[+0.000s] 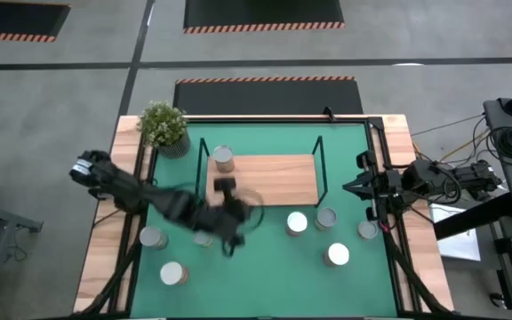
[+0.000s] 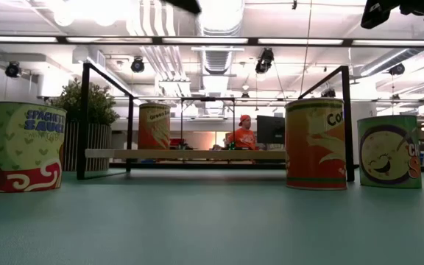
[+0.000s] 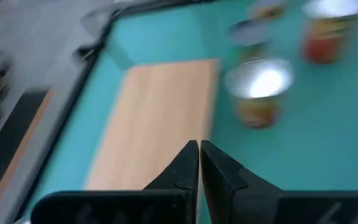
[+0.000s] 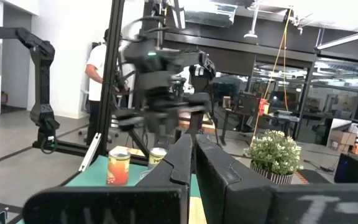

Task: Pick and place cans onto a shelf
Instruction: Put the top canned corn on the shelf

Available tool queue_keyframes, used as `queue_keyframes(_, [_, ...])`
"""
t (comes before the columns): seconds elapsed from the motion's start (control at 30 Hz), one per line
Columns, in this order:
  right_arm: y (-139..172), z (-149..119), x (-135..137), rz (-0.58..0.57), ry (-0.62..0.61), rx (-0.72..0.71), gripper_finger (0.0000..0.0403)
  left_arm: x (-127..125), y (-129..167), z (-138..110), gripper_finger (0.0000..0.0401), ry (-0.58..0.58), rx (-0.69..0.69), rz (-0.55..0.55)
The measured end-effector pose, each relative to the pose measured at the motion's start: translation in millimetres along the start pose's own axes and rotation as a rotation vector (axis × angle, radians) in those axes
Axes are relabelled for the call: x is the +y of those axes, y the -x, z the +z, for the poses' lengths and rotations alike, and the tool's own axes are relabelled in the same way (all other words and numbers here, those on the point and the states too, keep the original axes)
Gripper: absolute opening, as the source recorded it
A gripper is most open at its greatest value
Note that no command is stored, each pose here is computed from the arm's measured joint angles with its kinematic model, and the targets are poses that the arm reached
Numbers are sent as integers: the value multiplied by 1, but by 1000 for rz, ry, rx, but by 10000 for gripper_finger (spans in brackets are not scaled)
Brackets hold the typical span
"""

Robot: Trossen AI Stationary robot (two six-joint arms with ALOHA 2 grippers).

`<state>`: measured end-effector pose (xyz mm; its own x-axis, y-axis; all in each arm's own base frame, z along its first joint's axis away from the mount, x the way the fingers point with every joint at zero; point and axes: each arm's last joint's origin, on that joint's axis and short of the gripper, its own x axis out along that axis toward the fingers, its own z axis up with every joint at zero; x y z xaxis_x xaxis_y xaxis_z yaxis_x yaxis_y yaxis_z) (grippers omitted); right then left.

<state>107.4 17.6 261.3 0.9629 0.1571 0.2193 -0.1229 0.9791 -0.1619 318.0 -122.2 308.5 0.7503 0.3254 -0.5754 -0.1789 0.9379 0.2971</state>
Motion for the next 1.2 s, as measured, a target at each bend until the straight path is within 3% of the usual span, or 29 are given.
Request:
queue_keyframes(0.17, [0,0,0,0,-2,-4,9,-45,15,-12,0,-51,-168,-125])
queue_keyframes(0.37, [-3,9,-2,-5,-42,-34,9,-65,23,-21,0,-71,-268,-183])
queue_keyframes(0.7, [-41,12,-2,18,-17,107,9,-56,25,-40,0,-61,-229,-182])
queue_keyframes(0.97, [-60,15,-2,27,-44,169,9,-33,43,-52,0,-12,-300,-196])
queue_keyframes(1.2, [-67,5,0,44,-48,232,9,-18,43,-82,0,10,-420,-199])
